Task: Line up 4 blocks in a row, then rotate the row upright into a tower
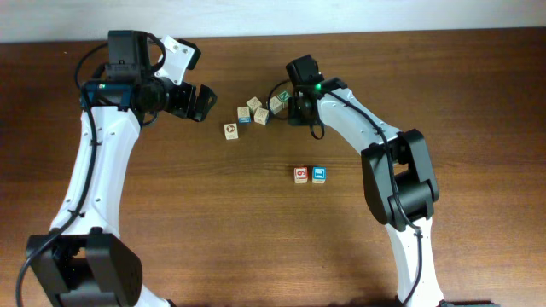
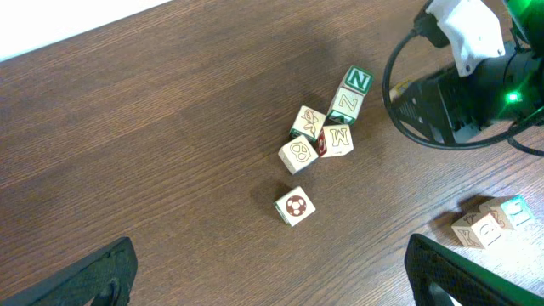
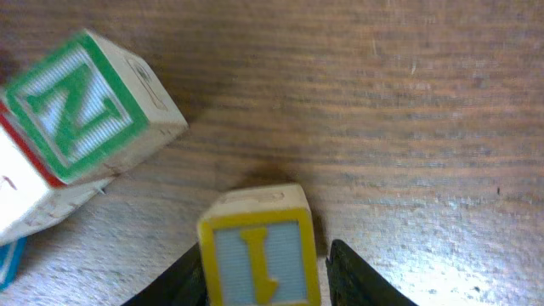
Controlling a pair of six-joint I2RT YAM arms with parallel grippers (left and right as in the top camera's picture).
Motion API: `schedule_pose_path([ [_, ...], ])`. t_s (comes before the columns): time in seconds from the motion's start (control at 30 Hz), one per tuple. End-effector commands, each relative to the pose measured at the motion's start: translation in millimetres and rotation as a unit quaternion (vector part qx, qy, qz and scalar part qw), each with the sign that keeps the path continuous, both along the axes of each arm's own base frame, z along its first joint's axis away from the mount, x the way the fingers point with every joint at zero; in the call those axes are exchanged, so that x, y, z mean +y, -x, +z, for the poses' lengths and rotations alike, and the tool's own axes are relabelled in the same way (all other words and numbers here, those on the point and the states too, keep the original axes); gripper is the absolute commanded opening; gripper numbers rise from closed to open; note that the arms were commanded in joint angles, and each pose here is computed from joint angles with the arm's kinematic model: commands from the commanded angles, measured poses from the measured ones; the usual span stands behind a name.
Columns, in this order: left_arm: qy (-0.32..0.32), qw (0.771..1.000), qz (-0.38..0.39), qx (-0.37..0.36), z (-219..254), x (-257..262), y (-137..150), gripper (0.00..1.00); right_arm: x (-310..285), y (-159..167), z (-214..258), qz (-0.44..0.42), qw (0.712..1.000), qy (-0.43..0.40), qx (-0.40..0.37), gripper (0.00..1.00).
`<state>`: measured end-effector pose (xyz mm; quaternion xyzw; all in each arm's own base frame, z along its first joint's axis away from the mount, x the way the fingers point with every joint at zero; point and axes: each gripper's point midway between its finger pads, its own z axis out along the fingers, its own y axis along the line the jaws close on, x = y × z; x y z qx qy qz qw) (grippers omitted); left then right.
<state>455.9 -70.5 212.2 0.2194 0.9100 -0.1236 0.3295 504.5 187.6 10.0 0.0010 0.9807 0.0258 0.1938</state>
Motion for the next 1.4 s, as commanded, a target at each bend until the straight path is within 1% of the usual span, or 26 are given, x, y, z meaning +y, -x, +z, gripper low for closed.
schedule_pose_path([
  [0.0, 0.006, 1.000, 0.000, -0.006, 6.2, -0.5, -2.9, 0.99, 0.8, -9.9, -0.3, -0.003, 1.000, -0.001, -0.019, 0.43],
  [0.03, 0.006, 1.000, 0.000, -0.006, 6.2, -0.5, -2.9, 0.99, 1.3, -12.6, 0.9, 0.002, 1.000, -0.001, -0.025, 0.43],
  [0.07, 0.006, 1.000, 0.000, -0.006, 6.2, -0.5, -2.9, 0.99, 1.7, -13.0, 1.1, 0.009, 1.000, 0.001, -0.026, 0.39],
  [0.1, 0.006, 1.000, 0.000, -0.006, 6.2, -0.5, -2.9, 0.99, 1.0, -11.0, 0.8, 0.009, 1.000, 0.002, -0.022, 0.31],
  [0.17, 0.006, 1.000, 0.000, -0.006, 6.2, -0.5, -2.9, 0.99, 0.3, -6.5, 11.0, 0.010, 1.000, 0.001, -0.019, 0.23],
  [0.2, 0.006, 1.000, 0.000, -0.006, 6.2, -0.5, -2.9, 0.99, 0.3, -4.6, 22.3, 0.011, 1.000, -0.001, -0.021, 0.22],
  [0.23, 0.006, 1.000, 0.000, -0.006, 6.2, -0.5, -2.9, 0.99, 1.0, -0.6, 43.7, 0.013, 1.000, -0.009, -0.027, 0.22],
  [0.3, 0.006, 1.000, 0.000, -0.006, 6.2, -0.5, -2.9, 0.99, 22.2, 24.9, 79.7, 0.046, 0.996, -0.073, -0.003, 0.22],
  [0.33, 0.006, 1.000, 0.000, -0.006, 6.2, -0.5, -2.9, 0.99, 39.9, 43.3, 87.4, 0.071, 0.991, -0.108, 0.023, 0.22],
  [0.37, 0.006, 1.000, 0.000, -0.006, 6.2, -0.5, -2.9, 0.99, 59.3, 68.8, 85.2, 0.094, 0.985, -0.128, 0.065, 0.21],
  [0.43, 0.006, 1.000, 0.000, -0.006, 6.2, -0.5, -2.9, 0.99, 78.6, 113.7, 68.4, 0.115, 0.979, -0.106, 0.128, 0.18],
  [0.53, 0.006, 1.000, 0.000, -0.006, 6.2, -0.5, -2.9, 0.99, 64.7, 150.0, 25.5, 0.036, 0.985, -0.025, 0.165, 0.18],
  [0.57, 0.006, 1.000, 0.000, -0.006, 6.2, -0.5, -2.9, 0.99, 62.7, 154.5, 19.4, 0.036, 0.984, -0.022, 0.171, 0.18],
  [0.63, 0.006, 1.000, 0.000, -0.006, 6.2, -0.5, -2.9, 0.99, 50.8, 157.2, 10.2, 0.021, 0.985, 0.004, 0.170, 0.18],
  [0.77, 0.006, 1.000, 0.000, -0.006, 6.2, -0.5, -2.9, 0.99, 49.1, 158.6, 7.5, 0.021, 0.985, 0.010, 0.172, 0.19],
  [0.8, 0.006, 1.000, 0.000, -0.006, 6.2, -0.5, -2.9, 0.99, 48.8, 159.3, 6.8, 0.020, 0.984, 0.011, 0.174, 0.22],
  [0.83, 0.006, 1.000, 0.000, -0.006, 6.2, -0.5, -2.9, 0.99, 48.0, 160.4, 6.7, 0.020, 0.984, 0.012, 0.176, 0.31],
  [0.9, 0.006, 1.000, 0.000, -0.006, 6.2, -0.5, -2.9, 0.99, 48.0, 160.5, 6.7, 0.020, 0.984, 0.012, 0.177, 0.35],
  [0.97, 0.006, 1.000, 0.000, -0.006, 6.2, -0.5, -2.9, 0.99, 48.0, 160.6, 6.7, 0.020, 0.984, 0.012, 0.177, 0.36],
  [1.0, 0.006, 1.000, 0.000, -0.006, 6.2, -0.5, -2.9, 0.99, 48.5, 160.9, 6.7, 0.021, 0.984, 0.011, 0.178, 0.40],
  [1.07, 0.006, 1.000, 0.000, -0.006, 6.2, -0.5, -2.9, 0.99, 49.5, 158.3, 7.8, 0.021, 0.985, 0.008, 0.173, 0.40],
  [1.13, 0.006, 1.000, 0.000, -0.006, 6.2, -0.5, -2.9, 0.99, 52.4, 137.2, 32.1, 0.031, 0.989, -0.006, 0.145, 0.40],
  [1.2, 0.006, 1.000, 0.000, -0.006, 6.2, -0.5, -2.9, 0.99, 52.1, 100.1, 71.1, 0.039, 0.995, -0.024, 0.090, 0.46],
  [1.27, 0.006, 1.000, 0.000, -0.006, 6.2, -0.5, -2.9, 0.99, 38.4, 56.0, 100.0, 0.009, 0.999, -0.036, 0.019, 0.53],
  [1.33, 0.006, 1.000, 0.000, -0.006, 6.2, -0.5, -2.9, 0.99, 25.5, 3.9, 111.9, -0.010, 0.996, -0.063, -0.066, 0.54],
  [1.37, 0.006, 1.000, 0.000, -0.006, 6.2, -0.5, -2.9, 0.99, 22.8, -12.3, 110.0, -0.017, 0.993, -0.072, -0.087, 0.54],
])
